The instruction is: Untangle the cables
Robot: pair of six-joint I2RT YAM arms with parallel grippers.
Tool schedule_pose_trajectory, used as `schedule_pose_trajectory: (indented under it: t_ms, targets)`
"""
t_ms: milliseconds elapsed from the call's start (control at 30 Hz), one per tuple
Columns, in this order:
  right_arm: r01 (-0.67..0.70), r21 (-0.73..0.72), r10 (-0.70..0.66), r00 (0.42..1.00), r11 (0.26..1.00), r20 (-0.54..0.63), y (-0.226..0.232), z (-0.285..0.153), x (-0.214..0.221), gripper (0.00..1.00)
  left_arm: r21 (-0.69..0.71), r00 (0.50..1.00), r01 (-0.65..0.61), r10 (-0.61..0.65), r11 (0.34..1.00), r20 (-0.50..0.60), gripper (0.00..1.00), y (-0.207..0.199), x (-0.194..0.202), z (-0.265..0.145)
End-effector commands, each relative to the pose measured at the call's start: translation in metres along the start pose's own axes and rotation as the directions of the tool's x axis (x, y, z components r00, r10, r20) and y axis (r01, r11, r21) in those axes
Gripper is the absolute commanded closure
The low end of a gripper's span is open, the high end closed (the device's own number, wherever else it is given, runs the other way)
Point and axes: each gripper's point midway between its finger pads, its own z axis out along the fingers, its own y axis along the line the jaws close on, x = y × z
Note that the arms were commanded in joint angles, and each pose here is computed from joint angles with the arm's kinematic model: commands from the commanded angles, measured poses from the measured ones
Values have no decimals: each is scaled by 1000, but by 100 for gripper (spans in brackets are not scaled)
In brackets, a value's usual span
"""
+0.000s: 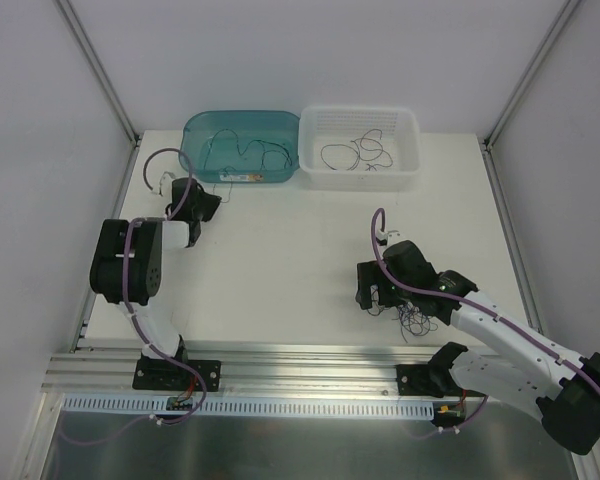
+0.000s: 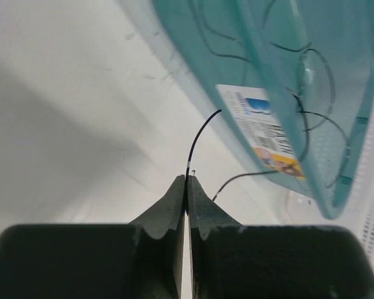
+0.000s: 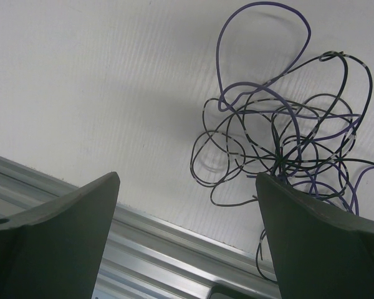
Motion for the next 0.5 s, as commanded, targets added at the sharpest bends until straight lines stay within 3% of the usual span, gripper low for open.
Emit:
schedule_pose_trajectory:
  t_ms: [0,233,467]
  targets:
    - [8,-11,-8,1000,1000,23,3,-3,-5,5,116,998,-43,37,992,51,100,-55,-35,-30]
    - [5,-15,-4,1000,1000,30,3,-3,-6,4,175,992,-109,96,978,80,100,-127,-74,-40]
    - [5,-6,-5,1000,1000,29,1,-4,-5,4,193,973,-230,227,954,39,94,-172,-88,18]
